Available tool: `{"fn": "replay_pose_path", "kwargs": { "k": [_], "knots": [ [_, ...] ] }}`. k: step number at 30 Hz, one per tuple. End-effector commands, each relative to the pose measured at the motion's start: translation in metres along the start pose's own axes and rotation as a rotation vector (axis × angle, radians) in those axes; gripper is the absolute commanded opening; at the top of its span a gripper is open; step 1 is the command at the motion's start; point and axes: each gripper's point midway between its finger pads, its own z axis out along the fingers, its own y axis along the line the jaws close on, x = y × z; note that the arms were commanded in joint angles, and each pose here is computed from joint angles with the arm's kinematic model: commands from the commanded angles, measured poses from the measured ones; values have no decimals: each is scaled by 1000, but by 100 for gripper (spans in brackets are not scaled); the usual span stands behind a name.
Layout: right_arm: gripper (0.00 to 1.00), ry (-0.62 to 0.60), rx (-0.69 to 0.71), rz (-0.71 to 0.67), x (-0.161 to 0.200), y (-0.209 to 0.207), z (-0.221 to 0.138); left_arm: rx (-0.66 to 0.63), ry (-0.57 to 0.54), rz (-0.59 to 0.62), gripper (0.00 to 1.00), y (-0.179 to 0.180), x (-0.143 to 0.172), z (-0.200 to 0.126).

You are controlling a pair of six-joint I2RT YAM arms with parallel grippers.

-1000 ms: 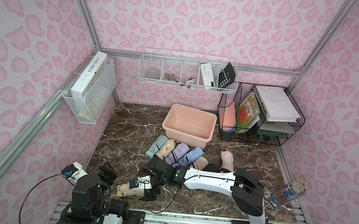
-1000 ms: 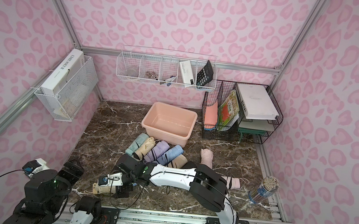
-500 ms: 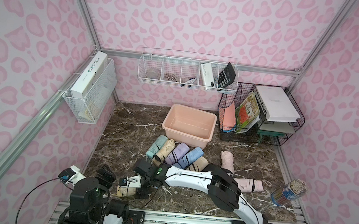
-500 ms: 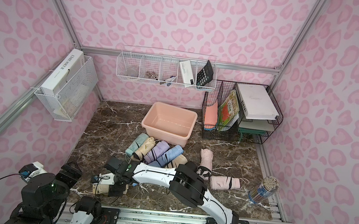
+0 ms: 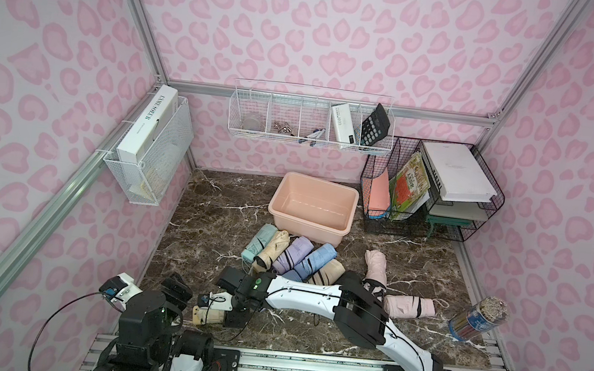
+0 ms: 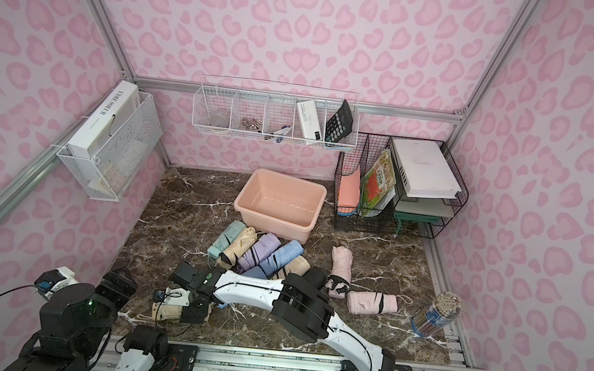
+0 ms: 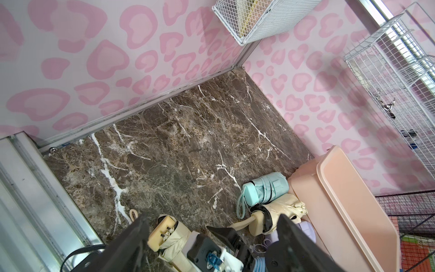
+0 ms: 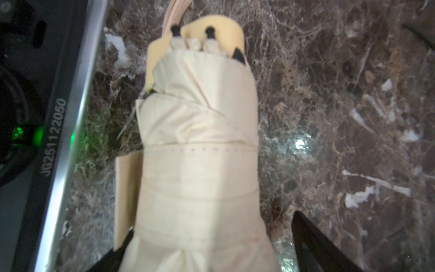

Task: Put the umbrella into the storage box
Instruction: Pick up the umbrella from the center of the board.

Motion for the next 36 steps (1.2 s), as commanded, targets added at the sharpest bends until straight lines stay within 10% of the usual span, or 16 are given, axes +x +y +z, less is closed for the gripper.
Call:
{"fn": "replay_pose_path", "kwargs": {
  "k": [1,19,36],
  "knots": [
    [72,64,12,15,16,1,6,-10,2,-2,85,0,0,2],
    [3,-7,4,-6,-10,-2,-23,-4,4,-7,85,-8,-3,6],
    [0,-375,-43,420,-33,-56,-130,141,-42,35,89,-53,-35,-10]
  ]
}}
